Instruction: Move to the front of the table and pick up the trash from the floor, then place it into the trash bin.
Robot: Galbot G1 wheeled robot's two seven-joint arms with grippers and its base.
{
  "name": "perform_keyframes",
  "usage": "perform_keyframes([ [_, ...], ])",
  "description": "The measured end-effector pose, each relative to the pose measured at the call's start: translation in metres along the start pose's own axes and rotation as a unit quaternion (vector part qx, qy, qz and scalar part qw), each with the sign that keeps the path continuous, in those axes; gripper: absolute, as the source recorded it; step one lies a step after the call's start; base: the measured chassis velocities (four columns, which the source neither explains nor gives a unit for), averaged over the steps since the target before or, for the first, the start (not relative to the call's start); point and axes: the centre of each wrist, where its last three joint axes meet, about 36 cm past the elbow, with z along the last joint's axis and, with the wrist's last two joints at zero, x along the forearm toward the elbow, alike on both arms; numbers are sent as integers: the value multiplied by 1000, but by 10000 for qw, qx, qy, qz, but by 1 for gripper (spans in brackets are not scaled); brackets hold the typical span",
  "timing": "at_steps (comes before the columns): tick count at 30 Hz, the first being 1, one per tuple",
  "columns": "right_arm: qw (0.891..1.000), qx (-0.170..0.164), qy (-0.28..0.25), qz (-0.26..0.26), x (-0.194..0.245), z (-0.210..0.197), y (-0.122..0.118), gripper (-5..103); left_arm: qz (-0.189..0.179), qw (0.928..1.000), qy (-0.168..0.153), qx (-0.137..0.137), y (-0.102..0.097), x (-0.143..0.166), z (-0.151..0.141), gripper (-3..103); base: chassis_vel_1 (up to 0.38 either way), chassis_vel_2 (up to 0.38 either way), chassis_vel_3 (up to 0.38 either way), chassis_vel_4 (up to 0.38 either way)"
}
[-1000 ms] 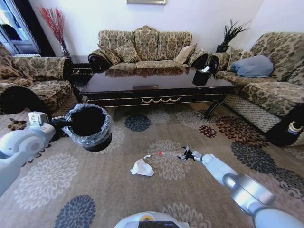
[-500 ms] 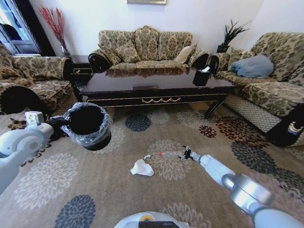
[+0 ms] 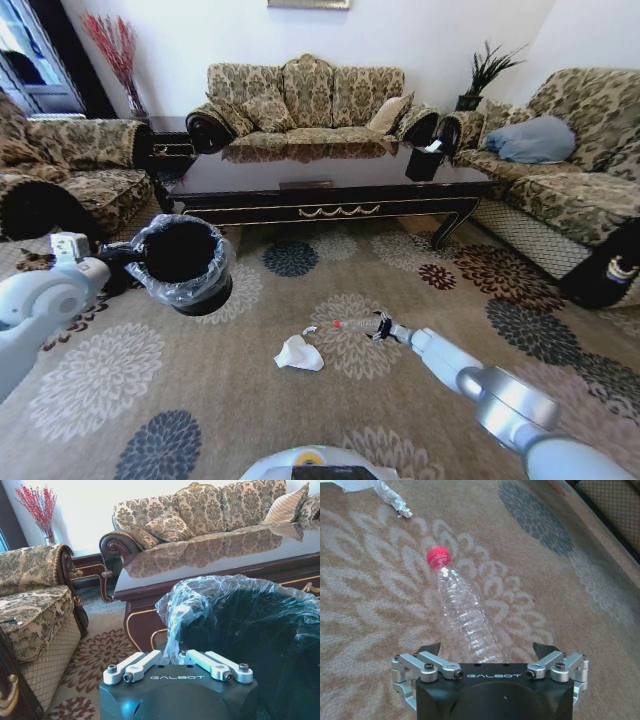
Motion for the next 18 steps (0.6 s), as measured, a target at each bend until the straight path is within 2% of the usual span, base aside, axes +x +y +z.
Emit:
perform_keyframes([
  [1,10000,23,23,18,-3,-3,2,103,-1,10000,-4,-11,1,0,-1,4,0,0,0,0],
  [3,10000,35,40,28,-5,-5,4,100,4,10000,-9,-15,1,0,-1,4,0,0,0,0],
  [6,9999,55,116,78,-9,-8,9,85,-9,10000,-26,-21,3,0,-2,4,0,0,0,0],
  [9,9998,52,153,105,-10,-8,12,79,3,10000,-27,-22,3,0,-2,4,0,0,0,0],
  [12,9998,61,186,107,-11,-8,17,63,12,10000,-45,-37,3,0,-3,4,0,0,0,0],
  [14,9997,59,192,109,-12,-8,19,63,12,10000,-56,-45,3,0,-4,4,0,0,0,0],
  [16,9998,54,188,104,-13,-9,22,52,12,10000,-67,-54,3,0,-5,4,0,0,0,0],
  [18,9998,48,185,93,-13,-9,24,47,12,10000,-69,-57,3,0,-5,4,0,0,0,0],
])
